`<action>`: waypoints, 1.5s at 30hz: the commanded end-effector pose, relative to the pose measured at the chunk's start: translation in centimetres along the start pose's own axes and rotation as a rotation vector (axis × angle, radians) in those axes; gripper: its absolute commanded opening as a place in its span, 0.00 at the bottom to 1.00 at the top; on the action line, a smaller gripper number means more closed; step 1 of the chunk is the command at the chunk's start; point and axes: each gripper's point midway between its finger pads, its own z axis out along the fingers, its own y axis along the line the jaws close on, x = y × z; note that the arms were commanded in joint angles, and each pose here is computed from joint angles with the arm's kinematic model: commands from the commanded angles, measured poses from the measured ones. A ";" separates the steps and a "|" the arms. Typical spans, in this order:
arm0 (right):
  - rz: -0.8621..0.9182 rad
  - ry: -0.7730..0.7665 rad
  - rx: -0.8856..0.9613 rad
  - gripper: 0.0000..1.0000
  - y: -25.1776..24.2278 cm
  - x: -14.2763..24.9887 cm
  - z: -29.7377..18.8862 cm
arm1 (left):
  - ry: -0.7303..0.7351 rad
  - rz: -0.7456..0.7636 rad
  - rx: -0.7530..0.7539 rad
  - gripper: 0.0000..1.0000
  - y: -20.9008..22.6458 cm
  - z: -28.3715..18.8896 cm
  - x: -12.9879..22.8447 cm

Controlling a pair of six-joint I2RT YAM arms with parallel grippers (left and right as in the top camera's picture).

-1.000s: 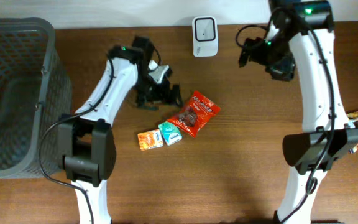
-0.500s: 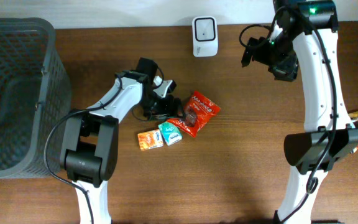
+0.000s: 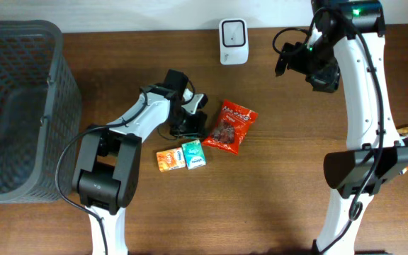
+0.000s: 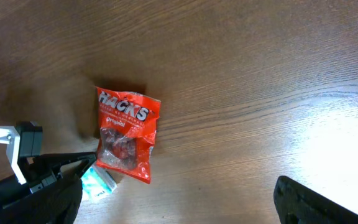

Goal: Scan the item barcode

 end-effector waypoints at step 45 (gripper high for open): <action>-0.010 -0.015 0.003 0.99 0.0 0.0 -0.5 | -0.233 -0.054 -1.323 0.00 6.6 -17.5 -7.5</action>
